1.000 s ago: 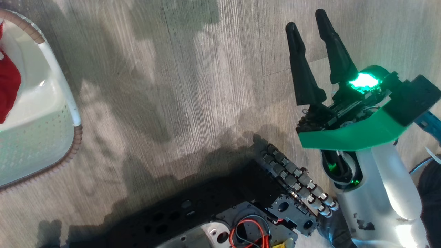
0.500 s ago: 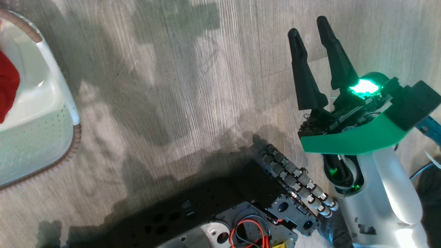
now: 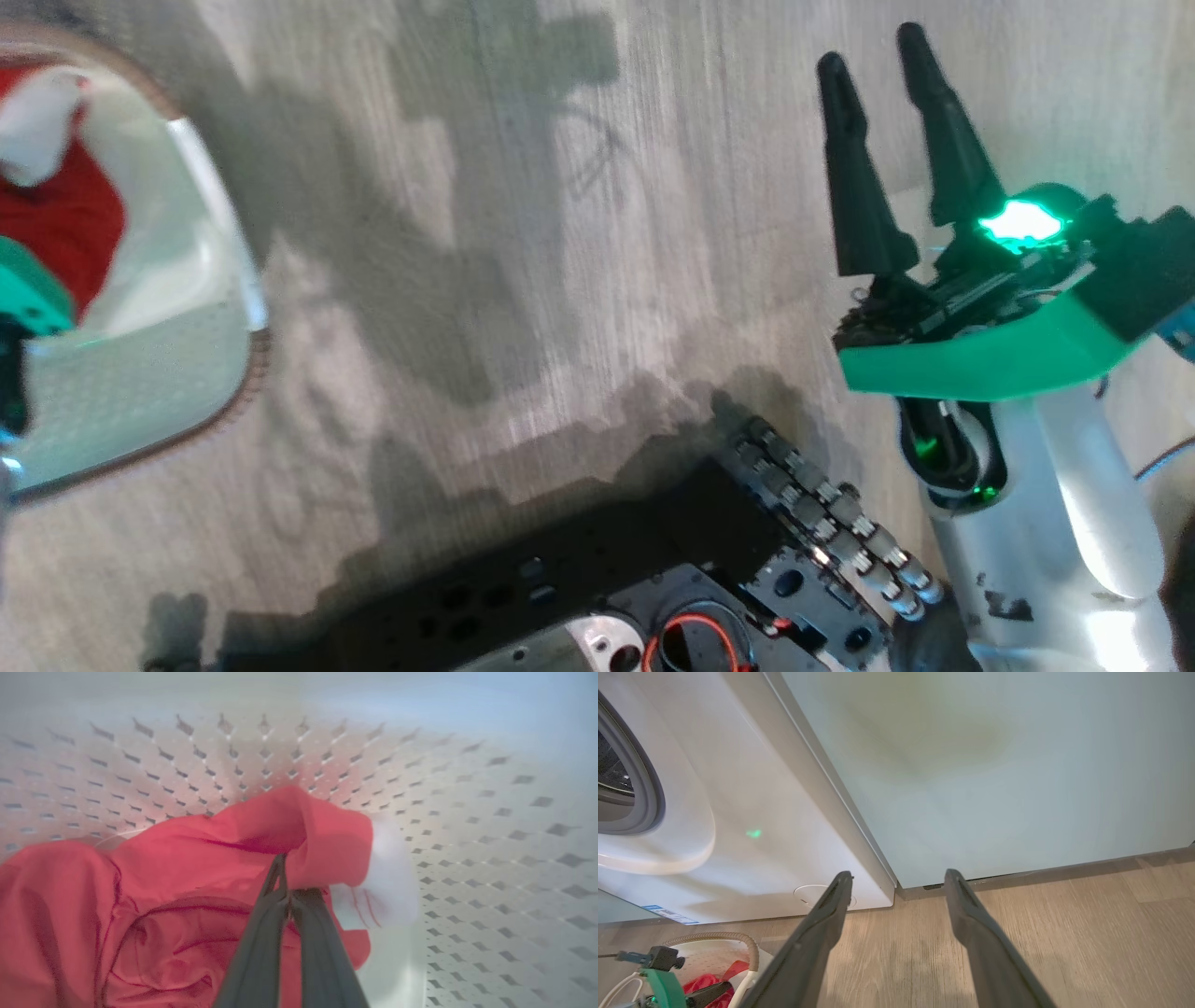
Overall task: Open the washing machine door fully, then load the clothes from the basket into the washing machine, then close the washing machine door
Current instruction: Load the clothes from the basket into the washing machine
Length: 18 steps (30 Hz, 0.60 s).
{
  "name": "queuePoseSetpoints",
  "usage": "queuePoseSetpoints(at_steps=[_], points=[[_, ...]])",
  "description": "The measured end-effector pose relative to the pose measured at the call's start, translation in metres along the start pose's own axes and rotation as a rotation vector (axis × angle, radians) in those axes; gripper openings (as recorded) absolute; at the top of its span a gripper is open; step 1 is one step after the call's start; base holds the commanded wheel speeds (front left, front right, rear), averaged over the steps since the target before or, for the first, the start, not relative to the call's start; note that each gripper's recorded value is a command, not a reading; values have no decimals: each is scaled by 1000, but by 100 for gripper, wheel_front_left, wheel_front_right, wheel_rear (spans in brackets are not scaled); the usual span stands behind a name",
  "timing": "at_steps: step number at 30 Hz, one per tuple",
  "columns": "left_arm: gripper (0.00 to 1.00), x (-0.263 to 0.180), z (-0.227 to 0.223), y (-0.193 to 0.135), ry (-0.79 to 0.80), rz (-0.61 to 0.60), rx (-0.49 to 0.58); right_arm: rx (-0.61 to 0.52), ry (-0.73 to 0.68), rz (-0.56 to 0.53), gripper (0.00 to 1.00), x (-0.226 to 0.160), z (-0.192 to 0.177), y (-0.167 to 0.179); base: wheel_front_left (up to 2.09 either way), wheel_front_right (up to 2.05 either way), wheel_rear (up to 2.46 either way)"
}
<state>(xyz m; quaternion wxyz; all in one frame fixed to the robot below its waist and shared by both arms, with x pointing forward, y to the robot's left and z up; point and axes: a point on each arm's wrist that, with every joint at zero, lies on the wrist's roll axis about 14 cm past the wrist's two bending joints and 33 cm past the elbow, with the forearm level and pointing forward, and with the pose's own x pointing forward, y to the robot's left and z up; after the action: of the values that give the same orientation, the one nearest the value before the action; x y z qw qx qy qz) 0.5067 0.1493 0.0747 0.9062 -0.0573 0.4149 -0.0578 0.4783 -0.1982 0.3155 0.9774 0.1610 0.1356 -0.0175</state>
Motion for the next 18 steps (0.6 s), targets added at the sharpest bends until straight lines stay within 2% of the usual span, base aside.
queuePoseSetpoints(at_steps=[10, 16, 18], points=[[0, -72, 61, -22, -198, -20, -52, -69, -95, 46, 100, 3, 36, 17, 0, 0, 0], [0, -129, 117, -32, -367, -26, -48, -88, -122, 54, 100, -12, 52, 27, 0, 0, 0], [0, -161, 151, -37, -475, -25, -39, -97, -156, 66, 100, -18, 67, 34, 0, 0, 0]])
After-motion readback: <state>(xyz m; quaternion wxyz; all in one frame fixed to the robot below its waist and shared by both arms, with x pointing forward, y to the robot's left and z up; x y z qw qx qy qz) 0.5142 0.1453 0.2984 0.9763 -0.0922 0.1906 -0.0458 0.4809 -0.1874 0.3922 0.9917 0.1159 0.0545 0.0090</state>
